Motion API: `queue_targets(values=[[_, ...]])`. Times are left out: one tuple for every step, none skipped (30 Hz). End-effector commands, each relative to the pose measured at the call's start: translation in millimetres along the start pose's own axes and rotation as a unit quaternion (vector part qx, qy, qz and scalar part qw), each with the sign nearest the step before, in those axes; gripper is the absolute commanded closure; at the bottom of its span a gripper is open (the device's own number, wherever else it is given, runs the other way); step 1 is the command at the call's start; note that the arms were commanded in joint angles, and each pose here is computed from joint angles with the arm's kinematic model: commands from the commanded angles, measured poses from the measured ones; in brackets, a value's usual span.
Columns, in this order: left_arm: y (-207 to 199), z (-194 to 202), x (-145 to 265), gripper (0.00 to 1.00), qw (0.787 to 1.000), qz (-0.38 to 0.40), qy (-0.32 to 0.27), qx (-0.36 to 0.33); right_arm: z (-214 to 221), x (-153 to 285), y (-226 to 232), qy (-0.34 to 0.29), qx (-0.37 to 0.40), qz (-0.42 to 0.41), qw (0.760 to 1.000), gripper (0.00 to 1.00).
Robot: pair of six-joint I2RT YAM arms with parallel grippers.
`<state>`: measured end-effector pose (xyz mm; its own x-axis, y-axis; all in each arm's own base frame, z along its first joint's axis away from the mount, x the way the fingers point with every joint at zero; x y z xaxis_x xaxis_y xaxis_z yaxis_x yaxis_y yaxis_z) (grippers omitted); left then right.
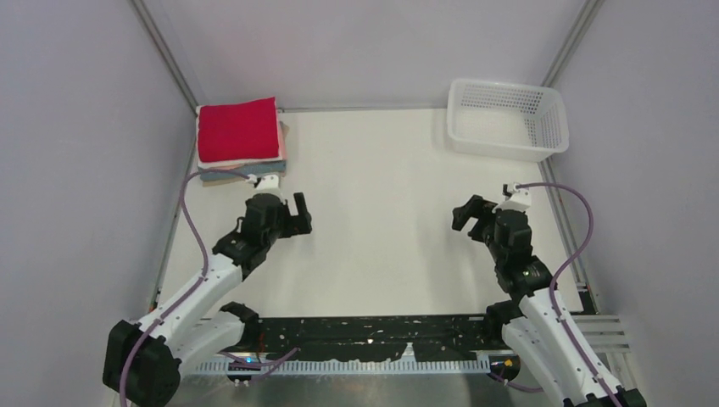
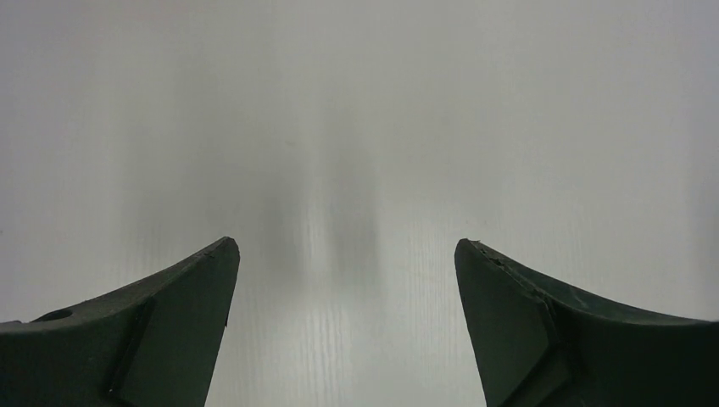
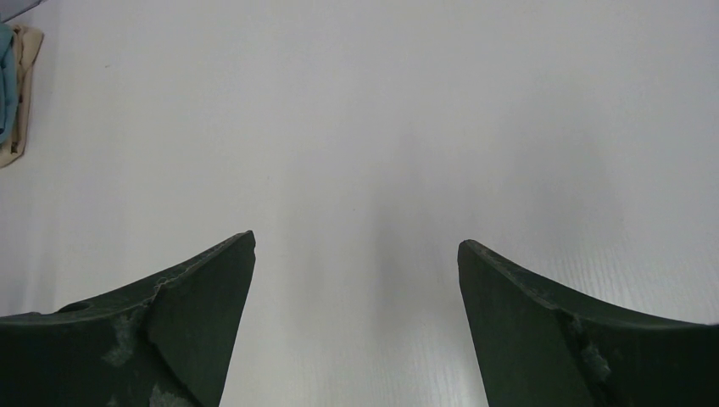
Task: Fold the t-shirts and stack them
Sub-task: Reset both arms
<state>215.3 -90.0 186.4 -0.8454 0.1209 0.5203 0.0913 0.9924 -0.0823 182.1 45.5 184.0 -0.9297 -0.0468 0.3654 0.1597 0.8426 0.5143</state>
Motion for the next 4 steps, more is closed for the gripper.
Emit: queue_targets(values=[[-19.8, -16.4, 16.1, 0.0, 0.995, 0.058, -0.079, 0.003, -1.9, -2.6, -0.7, -0.022, -0.008, 0.0, 1.0, 0.06], [-21.7, -15.8, 18.1, 0.0, 0.994, 0.069, -0.083, -0.001, -1.1, -3.4, -1.5, -0.021, -0.008, 0.002, 1.0, 0.06], [-22.2, -15.2, 19.2, 0.0, 0.993, 0.074, -0.086, -0.005, -0.7, -4.5, -2.4, -0.02, -0.008, 0.007, 1.0, 0.06], [-21.6, -14.4, 19.0, 0.0, 0.993, 0.073, -0.087, -0.009, -0.8, -4.8, -2.5, -0.02, -0.01, 0.01, 1.0, 0.06]])
Point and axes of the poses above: each gripper's point midway between its finger pads, its own x axis back along the fingers, its own y axis along the line the jaws close on, z = x × y, the point moved 9 cm from there along x, back along the fingers, and after that the axes turned 11 degrees about -x, right-handed, at the moved point
